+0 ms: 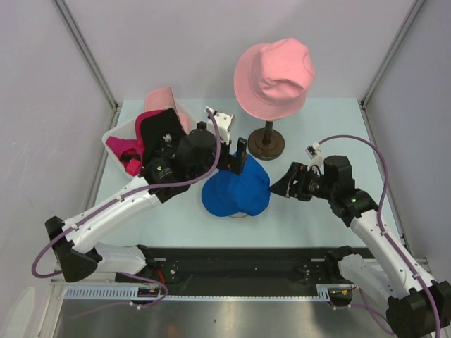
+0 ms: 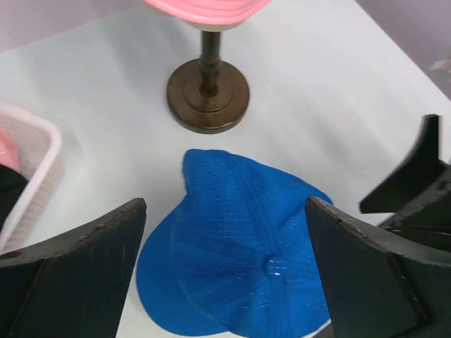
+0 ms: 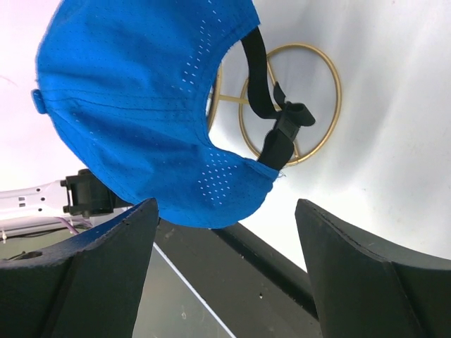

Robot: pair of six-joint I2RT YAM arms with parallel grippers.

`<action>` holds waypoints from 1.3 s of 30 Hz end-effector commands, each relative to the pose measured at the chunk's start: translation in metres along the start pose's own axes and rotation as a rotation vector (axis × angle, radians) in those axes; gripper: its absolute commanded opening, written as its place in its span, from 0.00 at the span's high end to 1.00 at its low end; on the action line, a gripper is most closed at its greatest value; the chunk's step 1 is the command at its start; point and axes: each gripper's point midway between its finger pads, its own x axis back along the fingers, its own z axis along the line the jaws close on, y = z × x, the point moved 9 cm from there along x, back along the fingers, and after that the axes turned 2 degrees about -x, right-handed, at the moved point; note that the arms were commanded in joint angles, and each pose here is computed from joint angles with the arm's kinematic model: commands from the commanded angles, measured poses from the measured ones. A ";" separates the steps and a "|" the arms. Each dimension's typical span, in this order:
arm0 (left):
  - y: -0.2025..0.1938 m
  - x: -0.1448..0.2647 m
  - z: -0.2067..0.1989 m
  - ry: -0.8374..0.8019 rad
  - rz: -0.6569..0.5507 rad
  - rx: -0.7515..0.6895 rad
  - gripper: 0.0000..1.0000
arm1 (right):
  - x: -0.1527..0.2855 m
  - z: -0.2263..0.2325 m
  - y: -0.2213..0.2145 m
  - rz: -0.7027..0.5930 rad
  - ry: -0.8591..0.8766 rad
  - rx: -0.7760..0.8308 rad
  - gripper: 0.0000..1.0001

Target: Stack the hats

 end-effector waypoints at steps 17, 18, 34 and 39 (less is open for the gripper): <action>-0.061 0.030 0.240 0.872 0.282 0.213 0.00 | 0.029 0.030 0.045 -0.159 0.079 0.109 0.16; -0.065 0.032 0.249 0.895 0.291 0.225 0.00 | 0.028 0.030 0.046 -0.159 0.082 0.110 0.16; -0.126 -0.007 0.304 0.892 0.438 0.240 0.18 | 0.022 0.030 0.054 -0.159 0.112 0.096 0.16; -0.124 -0.011 0.308 0.899 0.424 0.233 0.71 | 0.020 0.029 0.054 -0.156 0.109 0.086 0.16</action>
